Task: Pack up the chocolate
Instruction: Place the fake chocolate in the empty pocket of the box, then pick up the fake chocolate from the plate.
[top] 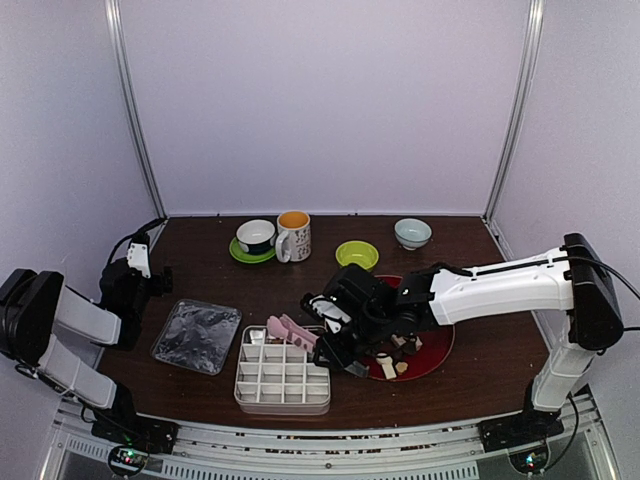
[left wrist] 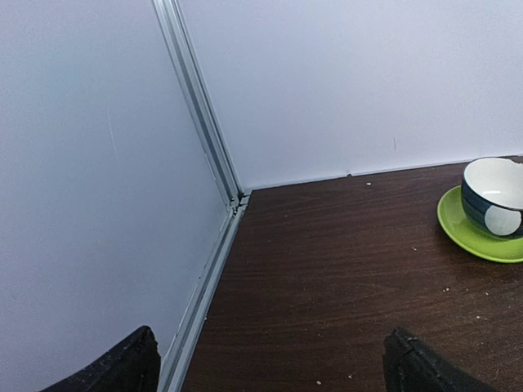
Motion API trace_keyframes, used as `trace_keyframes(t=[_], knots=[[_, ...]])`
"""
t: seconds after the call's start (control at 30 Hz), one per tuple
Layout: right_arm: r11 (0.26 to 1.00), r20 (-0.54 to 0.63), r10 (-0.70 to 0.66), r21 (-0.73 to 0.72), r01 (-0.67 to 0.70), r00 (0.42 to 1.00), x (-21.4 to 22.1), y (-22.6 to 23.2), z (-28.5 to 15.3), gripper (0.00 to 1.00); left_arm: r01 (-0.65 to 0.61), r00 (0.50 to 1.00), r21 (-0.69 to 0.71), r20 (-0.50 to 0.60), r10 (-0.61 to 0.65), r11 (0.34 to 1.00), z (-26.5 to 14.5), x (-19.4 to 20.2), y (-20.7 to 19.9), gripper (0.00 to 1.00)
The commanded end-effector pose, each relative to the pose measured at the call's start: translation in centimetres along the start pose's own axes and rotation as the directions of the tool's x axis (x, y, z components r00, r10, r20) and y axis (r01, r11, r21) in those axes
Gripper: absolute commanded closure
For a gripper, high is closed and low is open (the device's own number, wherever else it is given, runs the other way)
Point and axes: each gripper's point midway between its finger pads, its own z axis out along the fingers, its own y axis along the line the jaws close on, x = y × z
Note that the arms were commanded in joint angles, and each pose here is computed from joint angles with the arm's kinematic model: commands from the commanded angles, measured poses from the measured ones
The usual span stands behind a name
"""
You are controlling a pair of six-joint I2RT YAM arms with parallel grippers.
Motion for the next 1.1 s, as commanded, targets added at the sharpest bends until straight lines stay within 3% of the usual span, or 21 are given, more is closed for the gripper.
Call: trace_keyframes(t=[0.0,0.53,1.07], knots=[[1.000,0.093,-0.022,-0.003,0.022,0.995,-2.4,1.0,-2.6,0.67,0.011,0.999,-0.023,0.038,-0.010,1.000,0.3,-1.2,0.7,0.02],[0.995,0.198,-0.036,0.102,0.016,0.980,-2.4,-0.5,-10.3,0.68,0.010,0.999,-0.023,0.037,-0.009,1.000,0.3,-1.2,0.7,0.02],[0.963,0.064,0.081,0.253,-0.095,0.995,7.2,-6.0,-14.0,0.68,0.010,0.999,-0.022,0.036,-0.009,1.000,0.3,-1.2,0.6,0.02]])
